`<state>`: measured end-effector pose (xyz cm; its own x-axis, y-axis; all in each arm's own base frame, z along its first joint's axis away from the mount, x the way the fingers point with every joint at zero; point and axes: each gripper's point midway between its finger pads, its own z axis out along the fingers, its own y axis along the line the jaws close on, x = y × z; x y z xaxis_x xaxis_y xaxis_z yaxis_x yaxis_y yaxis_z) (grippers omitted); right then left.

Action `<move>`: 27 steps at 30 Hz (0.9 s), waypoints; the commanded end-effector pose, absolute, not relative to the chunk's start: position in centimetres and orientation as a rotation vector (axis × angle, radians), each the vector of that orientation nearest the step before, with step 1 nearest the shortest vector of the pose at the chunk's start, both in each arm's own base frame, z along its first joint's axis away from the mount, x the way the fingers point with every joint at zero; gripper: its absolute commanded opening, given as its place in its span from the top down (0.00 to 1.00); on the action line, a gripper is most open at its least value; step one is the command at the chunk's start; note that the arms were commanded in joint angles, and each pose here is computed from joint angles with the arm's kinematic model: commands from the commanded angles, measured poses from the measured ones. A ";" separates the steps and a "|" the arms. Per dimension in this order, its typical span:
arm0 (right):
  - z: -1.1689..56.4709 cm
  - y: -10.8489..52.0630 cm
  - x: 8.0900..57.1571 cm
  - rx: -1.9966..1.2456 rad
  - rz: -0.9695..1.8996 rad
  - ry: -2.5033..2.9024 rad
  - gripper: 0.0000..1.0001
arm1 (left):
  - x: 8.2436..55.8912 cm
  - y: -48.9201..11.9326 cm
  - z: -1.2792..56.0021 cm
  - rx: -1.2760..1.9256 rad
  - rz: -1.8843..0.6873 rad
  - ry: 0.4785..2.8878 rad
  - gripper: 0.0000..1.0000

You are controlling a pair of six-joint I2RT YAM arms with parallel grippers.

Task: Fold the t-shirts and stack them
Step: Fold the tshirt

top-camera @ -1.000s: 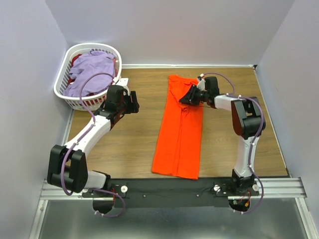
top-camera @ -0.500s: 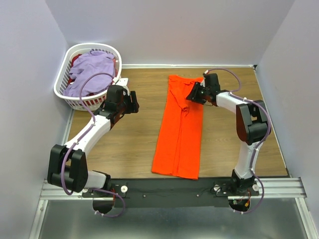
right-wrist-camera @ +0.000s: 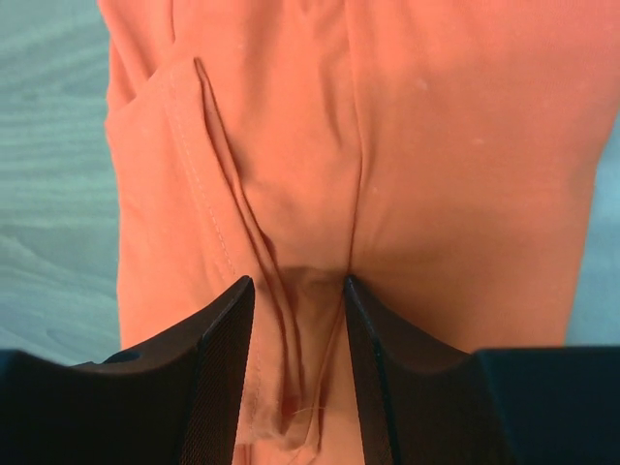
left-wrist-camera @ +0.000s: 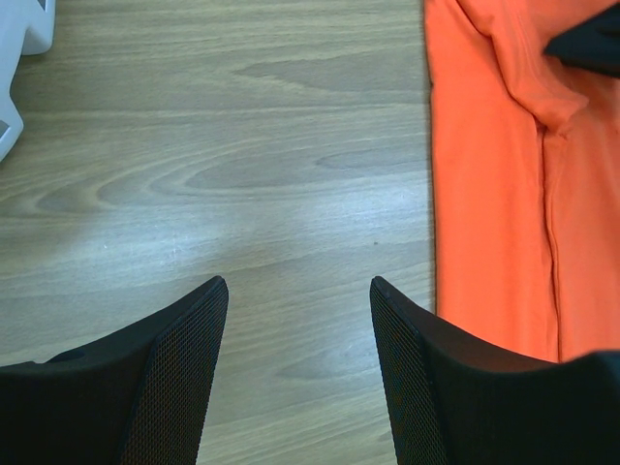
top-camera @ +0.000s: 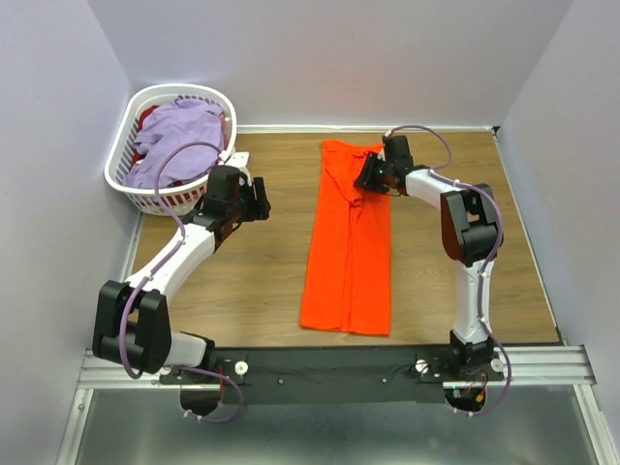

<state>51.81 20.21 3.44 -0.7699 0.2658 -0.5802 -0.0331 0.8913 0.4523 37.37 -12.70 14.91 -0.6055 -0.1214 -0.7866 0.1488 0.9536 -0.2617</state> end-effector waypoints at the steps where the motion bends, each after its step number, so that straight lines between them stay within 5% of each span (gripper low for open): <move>1: 1.1 21.1 53.4 0.164 0.575 2.410 0.50 | 37.8 -11.8 14.6 -0.005 -0.360 2.188 0.31; 7: 4.3 22.0 57.1 0.138 0.583 2.320 0.50 | 38.0 -11.1 14.6 -0.023 -0.346 2.184 0.28; 12: 10.9 20.5 55.0 0.149 0.548 2.262 0.38 | 36.8 -12.0 14.0 -0.016 -0.397 2.215 0.27; 18: 13.1 16.9 44.0 0.198 0.491 2.383 0.32 | 32.2 -16.1 14.4 0.035 -0.523 2.252 0.26; 27: 7.6 14.9 22.9 0.272 0.647 2.736 0.37 | 21.6 -21.9 10.5 0.118 -0.694 2.440 0.26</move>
<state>32.80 15.37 12.76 -0.8072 0.2684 -0.5256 -0.0017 0.8895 0.4569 25.77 -21.46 13.11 -0.7282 -0.0699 -0.6818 0.3008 0.8613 -0.4096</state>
